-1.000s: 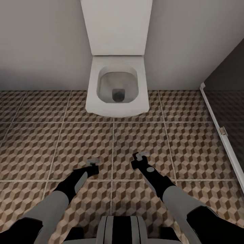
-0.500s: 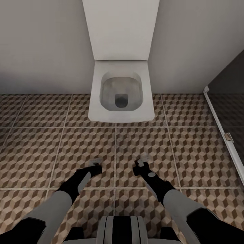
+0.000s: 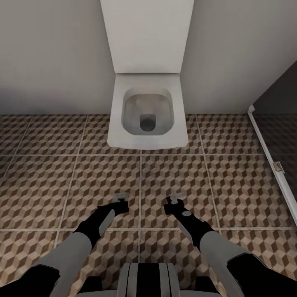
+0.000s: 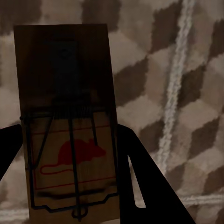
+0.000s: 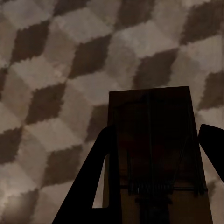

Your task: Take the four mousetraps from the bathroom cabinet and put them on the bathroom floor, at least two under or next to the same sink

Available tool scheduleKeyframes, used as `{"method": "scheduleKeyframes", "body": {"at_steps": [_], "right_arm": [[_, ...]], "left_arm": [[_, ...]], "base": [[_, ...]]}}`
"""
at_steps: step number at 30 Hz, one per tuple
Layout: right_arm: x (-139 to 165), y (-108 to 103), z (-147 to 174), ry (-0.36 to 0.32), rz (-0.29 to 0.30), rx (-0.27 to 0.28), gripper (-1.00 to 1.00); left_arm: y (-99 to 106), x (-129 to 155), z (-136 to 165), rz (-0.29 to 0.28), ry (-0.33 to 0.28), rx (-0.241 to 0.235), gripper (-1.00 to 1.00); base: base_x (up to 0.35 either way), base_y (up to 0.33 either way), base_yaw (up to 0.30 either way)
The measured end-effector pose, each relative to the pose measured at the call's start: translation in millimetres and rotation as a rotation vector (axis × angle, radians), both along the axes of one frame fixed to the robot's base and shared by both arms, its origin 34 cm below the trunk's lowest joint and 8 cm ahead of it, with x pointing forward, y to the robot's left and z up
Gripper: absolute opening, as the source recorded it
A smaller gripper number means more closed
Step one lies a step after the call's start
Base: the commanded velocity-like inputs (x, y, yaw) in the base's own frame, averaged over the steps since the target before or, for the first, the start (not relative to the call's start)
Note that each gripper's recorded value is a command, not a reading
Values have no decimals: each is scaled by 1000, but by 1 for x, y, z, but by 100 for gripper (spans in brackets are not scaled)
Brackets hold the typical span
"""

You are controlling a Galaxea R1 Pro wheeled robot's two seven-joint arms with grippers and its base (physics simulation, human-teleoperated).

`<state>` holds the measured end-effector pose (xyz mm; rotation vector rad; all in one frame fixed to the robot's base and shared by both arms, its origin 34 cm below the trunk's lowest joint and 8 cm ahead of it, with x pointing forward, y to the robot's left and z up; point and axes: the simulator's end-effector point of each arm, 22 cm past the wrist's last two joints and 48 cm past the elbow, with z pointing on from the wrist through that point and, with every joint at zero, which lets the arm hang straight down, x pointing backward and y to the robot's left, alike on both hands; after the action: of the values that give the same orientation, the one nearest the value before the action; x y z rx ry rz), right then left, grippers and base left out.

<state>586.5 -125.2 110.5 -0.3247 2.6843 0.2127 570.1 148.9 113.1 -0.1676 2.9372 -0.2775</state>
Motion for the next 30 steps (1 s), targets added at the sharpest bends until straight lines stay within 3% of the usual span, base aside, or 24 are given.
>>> {"method": "scheduleKeyframes", "body": {"at_steps": [19, 30], "right_arm": [[0, 1, 0, 2, 10, -1, -100], [2, 3, 1, 0, 15, 0, -100]], "left_arm": [[-11, -20, -6, -7, 44, -10, -100], [-24, -27, -6, -107, 34, 0, -100]], "base": [[0, 0, 0], [0, 0, 0]]}}
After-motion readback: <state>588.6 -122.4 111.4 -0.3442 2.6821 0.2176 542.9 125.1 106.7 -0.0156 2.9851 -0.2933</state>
